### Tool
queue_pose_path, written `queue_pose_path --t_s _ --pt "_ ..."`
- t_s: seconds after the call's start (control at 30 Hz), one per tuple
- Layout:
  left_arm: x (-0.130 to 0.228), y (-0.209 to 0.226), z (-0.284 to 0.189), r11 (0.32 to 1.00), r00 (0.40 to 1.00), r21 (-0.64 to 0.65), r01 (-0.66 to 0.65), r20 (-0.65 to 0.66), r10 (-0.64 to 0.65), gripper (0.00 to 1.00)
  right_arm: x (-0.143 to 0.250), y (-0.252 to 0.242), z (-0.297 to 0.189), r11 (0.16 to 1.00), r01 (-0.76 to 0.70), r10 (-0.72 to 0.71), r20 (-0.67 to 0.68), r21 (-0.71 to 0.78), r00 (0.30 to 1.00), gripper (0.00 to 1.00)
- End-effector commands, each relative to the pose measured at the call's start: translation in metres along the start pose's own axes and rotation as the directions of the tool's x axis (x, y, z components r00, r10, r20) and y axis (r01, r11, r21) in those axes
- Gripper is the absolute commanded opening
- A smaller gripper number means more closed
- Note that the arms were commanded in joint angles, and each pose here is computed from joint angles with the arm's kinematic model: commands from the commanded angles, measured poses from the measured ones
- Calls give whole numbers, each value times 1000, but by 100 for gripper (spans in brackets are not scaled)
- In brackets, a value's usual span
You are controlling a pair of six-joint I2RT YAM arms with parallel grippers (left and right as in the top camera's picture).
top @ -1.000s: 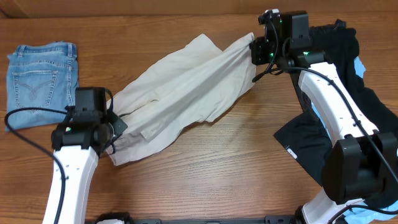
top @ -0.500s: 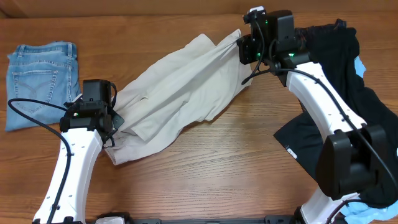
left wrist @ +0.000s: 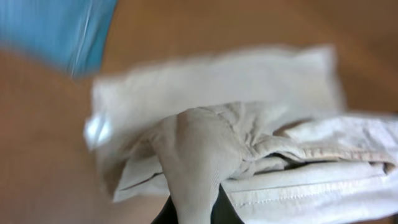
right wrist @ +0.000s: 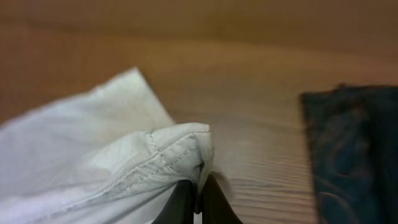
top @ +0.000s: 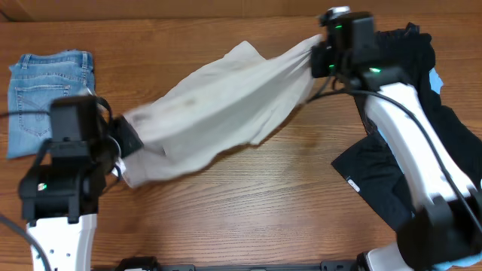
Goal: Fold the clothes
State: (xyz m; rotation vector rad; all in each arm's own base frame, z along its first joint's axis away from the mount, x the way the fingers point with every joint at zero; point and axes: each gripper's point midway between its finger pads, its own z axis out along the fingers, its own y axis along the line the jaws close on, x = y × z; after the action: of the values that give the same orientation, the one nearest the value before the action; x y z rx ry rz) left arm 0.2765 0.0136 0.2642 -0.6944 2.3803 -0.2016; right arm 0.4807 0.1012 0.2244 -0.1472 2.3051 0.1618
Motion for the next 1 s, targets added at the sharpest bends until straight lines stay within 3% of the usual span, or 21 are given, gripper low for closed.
queue_pose_path --t_s 0.0,0.1,0.23,0.33,0.57,0.67,0.73,0.87,0.97 --pt "-62 -22 -46 990 962 43 -137 244 123 4 -63 -29 -123 990 -114 88 269 82 959 4" --pt "-87 -49 -73 967 928 117 -227 327 178 4 -69 -37 -188 982 -140 84 369 128 926 4" --pt "-106 -60 -119 953 890 119 -279 403 211 4 -71 -37 -275 980 -163 81 516 115 853 4" --pt "-107 -61 -168 938 853 110 -328 461 244 4 -66 -38 -350 977 -194 88 650 93 755 4" --pt "-97 -65 -218 914 818 147 -378 516 255 4 -56 -46 -424 964 -246 85 769 97 633 4" --pt "-104 -69 -210 914 820 146 -377 512 256 4 -64 -46 -422 964 -244 77 773 102 630 4" --pt "-113 -74 -192 917 834 142 -373 484 264 4 -71 -47 -400 964 -239 73 745 118 663 4" --pt "-141 -89 -124 920 872 129 -369 390 295 4 -86 -50 -318 961 -220 70 621 168 781 4" --pt "-168 -103 -49 921 892 116 -372 319 320 4 -92 -60 -225 954 -206 76 487 219 870 4"
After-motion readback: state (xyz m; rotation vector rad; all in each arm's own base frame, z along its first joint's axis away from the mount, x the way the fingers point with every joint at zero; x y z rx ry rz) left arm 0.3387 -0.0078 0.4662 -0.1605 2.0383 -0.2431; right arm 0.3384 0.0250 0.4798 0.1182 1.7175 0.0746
